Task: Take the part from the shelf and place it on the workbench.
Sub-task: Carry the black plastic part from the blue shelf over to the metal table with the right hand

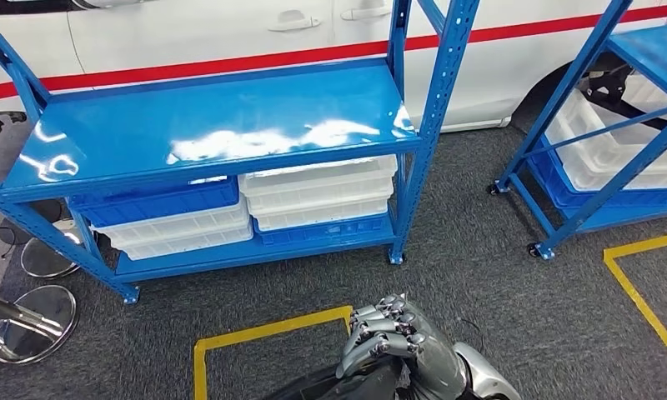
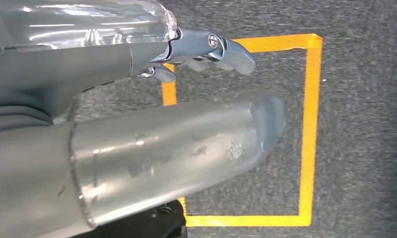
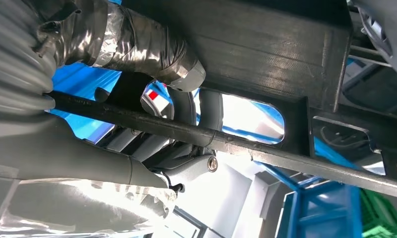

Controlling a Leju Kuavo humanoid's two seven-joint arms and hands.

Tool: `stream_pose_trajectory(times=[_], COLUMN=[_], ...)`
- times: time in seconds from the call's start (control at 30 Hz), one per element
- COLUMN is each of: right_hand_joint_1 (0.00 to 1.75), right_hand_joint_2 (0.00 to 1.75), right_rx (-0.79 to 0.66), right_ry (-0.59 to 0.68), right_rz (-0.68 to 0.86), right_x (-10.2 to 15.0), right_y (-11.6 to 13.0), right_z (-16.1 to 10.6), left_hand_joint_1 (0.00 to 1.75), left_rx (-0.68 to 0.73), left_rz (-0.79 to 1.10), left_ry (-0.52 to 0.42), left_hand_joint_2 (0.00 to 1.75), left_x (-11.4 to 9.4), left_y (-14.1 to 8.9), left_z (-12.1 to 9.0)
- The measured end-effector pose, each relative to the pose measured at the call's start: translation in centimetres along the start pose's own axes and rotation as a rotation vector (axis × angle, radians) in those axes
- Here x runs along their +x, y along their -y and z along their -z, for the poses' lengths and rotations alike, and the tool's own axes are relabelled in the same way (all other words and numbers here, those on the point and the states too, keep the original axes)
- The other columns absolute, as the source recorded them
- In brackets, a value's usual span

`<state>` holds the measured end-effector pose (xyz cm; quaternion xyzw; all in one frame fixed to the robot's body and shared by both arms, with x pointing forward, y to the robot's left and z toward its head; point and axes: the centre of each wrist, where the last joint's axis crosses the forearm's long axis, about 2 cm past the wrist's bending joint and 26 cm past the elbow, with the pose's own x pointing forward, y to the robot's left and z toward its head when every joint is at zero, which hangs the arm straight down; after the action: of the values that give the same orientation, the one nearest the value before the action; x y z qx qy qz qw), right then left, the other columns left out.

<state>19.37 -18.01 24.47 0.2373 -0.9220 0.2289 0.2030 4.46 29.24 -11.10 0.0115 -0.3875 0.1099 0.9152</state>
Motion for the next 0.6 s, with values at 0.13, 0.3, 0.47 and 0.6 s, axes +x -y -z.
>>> stream_pose_trajectory(times=[0.13,0.3,0.47,0.6], right_hand_joint_1=[1.68,1.68,1.68,1.68], right_hand_joint_2=[1.75,1.75,1.75,1.75], right_rx=[0.000,0.004,0.021,0.040], right_ry=[-0.002,-0.003,-0.004,-0.014], right_rz=[0.001,0.001,-0.014,-0.013], right_x=[0.0,-0.1,-0.2,-0.4], right_y=[0.0,0.0,0.1,0.1], right_z=[0.0,-0.1,-0.2,-0.5], left_hand_joint_1=[0.00,0.00,0.00,0.00], left_rx=[0.000,0.003,0.032,0.060], left_rz=[0.000,-0.002,0.001,0.011], left_ry=[-0.001,0.001,-0.016,-0.042], left_hand_joint_2=[0.00,0.00,0.00,0.00], left_x=[0.0,0.0,0.3,0.2], left_y=[0.0,0.0,-0.5,-1.4], left_z=[0.0,0.0,0.2,0.1])
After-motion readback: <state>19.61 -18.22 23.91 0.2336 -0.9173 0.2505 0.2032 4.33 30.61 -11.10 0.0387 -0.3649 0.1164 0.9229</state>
